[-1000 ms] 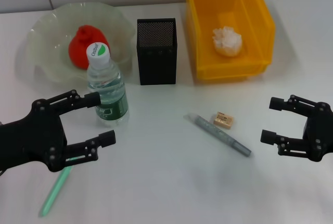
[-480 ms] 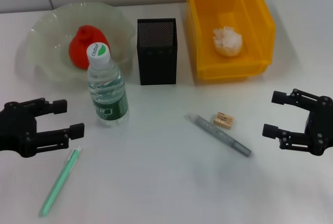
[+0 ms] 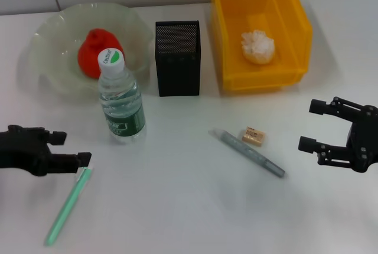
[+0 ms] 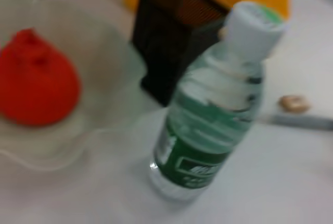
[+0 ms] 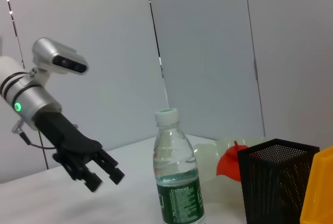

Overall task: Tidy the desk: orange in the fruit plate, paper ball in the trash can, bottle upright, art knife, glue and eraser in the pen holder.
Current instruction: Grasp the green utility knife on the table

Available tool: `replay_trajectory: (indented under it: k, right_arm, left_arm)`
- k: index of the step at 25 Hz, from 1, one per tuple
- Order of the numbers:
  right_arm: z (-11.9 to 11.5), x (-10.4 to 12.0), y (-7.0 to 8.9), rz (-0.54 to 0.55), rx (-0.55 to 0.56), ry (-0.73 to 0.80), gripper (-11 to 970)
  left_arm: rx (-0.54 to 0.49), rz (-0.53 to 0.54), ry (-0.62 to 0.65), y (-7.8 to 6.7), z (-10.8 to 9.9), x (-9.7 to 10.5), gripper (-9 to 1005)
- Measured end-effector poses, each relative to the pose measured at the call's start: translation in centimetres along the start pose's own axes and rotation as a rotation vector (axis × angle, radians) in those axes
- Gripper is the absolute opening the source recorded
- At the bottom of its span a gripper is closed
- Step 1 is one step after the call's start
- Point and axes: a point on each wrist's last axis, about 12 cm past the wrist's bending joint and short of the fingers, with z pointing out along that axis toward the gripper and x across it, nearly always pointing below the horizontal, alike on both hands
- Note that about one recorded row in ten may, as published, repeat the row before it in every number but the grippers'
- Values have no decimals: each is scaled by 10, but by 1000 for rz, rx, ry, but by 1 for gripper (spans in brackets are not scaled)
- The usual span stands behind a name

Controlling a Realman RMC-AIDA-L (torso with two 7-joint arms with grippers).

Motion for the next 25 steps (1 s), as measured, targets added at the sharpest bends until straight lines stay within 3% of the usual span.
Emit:
replay_trajectory:
  k: [2, 6, 11, 20, 25]
  right_arm:
    - [1, 0, 0, -2, -2, 1, 845]
    - [1, 0, 0, -2, -2, 1, 845]
    - [1, 0, 0, 1, -1, 1, 844]
    - [4, 1, -1, 2, 4, 2, 845]
    - [4, 1, 0, 5, 3, 2, 844]
  left_arm:
    - [-65, 19, 52, -3, 4, -9, 784]
    - [-79, 5, 93, -11, 9, -16, 785]
    - [-171, -32, 240, -17, 26, -25, 785]
    - [-221, -4, 299, -28, 35, -32, 785]
    - [-233, -45, 330, -36, 38, -32, 785]
